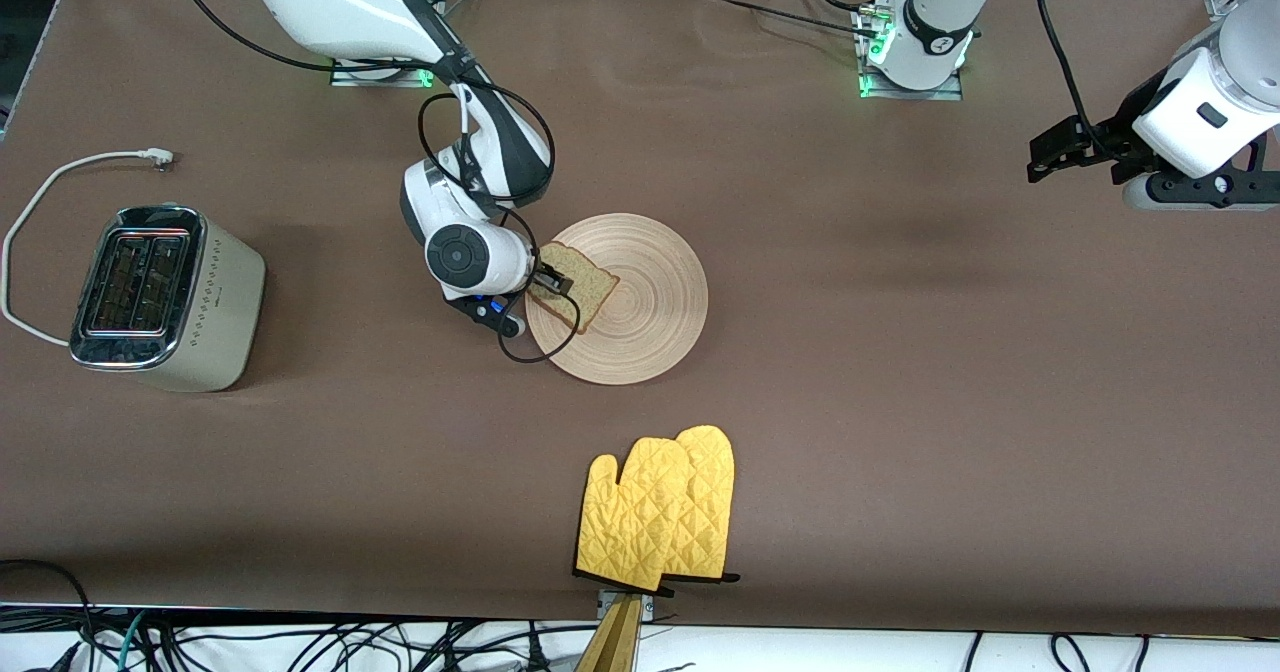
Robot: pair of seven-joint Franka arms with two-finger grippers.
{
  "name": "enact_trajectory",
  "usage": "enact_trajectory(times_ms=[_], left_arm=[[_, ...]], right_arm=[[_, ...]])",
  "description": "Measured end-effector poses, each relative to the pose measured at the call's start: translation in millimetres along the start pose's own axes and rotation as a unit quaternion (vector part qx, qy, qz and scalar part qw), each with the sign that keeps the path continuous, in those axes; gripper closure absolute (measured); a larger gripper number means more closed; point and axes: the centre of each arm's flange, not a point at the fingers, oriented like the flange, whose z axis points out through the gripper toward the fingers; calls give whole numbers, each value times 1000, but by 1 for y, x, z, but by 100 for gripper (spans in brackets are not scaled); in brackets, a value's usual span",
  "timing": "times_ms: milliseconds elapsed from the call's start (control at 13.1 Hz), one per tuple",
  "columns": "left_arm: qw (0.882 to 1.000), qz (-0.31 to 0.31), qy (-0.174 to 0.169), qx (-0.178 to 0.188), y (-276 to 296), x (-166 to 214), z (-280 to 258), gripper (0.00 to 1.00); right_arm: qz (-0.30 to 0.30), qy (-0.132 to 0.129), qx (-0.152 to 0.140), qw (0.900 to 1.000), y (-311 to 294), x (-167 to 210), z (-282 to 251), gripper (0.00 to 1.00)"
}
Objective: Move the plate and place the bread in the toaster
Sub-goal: 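Grasp the bread slice edge with the right gripper, then lift the bread and carry it above the toaster with the right gripper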
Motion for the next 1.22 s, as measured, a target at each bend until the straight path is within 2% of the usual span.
enact_trajectory(times_ms=[76,152,304,685,761,989,1217], left_arm=[[1000,0,0,0,0,0,0,0],[1000,0,0,0,0,0,0,0],[1000,0,0,0,0,0,0,0],[1000,-3,-4,0,-3,-1,1,0],[1000,-4,-6,0,-4,-1,1,0],[1000,-4,-7,0,-5,-1,1,0],[1000,-5,-7,0,-5,-1,1,0]], right_arm=[[-1,0,-1,1000,-1,-1,1,5],[-2,0,0,1000,-1,-2,1,14],[-3,2,2,1000,-3,-3,1,40],[-5,3,2,1000,-4,-5,0,90],[-5,3,3,1000,-5,-5,0,93],[-6,7,8,1000,-7,-5,-6,93],[-6,21,29,999,-12,-2,-31,94]])
